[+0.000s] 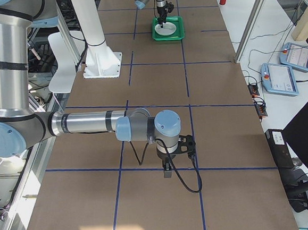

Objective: Place fork
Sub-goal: 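Lower the left gripper and close it on the fork handle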

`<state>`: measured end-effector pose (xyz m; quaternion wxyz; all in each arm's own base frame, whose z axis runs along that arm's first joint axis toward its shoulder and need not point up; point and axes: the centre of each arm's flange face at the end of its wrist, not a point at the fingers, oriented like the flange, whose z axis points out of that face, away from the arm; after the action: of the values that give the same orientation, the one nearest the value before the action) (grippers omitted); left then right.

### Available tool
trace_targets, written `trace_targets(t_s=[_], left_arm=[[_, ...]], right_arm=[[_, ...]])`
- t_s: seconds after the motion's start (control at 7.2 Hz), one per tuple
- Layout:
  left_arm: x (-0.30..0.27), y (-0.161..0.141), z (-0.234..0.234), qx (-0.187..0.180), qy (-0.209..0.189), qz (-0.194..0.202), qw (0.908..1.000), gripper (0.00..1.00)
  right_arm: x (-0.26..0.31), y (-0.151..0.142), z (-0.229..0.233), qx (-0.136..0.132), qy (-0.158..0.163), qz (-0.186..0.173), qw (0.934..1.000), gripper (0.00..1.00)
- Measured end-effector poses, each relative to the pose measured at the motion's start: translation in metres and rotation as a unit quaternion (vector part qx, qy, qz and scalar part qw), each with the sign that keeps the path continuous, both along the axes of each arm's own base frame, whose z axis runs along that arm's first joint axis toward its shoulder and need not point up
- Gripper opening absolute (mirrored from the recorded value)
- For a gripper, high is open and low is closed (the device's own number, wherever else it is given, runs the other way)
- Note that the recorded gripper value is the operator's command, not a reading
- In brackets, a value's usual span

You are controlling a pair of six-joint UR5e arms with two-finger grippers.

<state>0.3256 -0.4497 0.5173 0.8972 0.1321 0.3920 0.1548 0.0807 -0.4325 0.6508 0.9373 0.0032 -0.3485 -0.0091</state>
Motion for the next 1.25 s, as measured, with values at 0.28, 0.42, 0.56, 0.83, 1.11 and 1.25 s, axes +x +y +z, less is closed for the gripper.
trace_targets(t_s=[0.28, 0.42, 0.56, 0.83, 1.11, 1.25], left_arm=[[0.0031, 0.0011, 0.0001, -0.001, 0.000, 0.002, 1.0000, 0.78], [0.0044, 0.0011, -0.0008, -0.001, 0.001, 0.003, 1.0000, 0.61], [0.0051, 0.0011, -0.0010, -0.001, 0.001, 0.003, 1.0000, 0.38], [0.0058, 0.0009, -0.0012, -0.002, 0.000, 0.004, 1.0000, 0.34], [0.0059, 0.0010, -0.0007, -0.003, 0.000, 0.004, 1.0000, 0.32], [0.0060, 0.0010, -0.0005, -0.003, -0.001, 0.004, 1.0000, 0.32]], right_arm=[[0.0000, 0.0000, 0.0000, 0.000, 0.000, 0.000, 1.0000, 1.00], [0.0000, 0.0000, 0.0000, 0.000, 0.000, 0.000, 1.0000, 1.00], [0.0000, 0.0000, 0.0000, 0.000, 0.000, 0.000, 1.0000, 1.00], [0.0000, 0.0000, 0.0000, 0.000, 0.000, 0.000, 1.0000, 1.00], [0.0000, 0.0000, 0.0000, 0.000, 0.000, 0.000, 1.0000, 1.00], [0.0000, 0.0000, 0.0000, 0.000, 0.000, 0.000, 1.0000, 1.00]])
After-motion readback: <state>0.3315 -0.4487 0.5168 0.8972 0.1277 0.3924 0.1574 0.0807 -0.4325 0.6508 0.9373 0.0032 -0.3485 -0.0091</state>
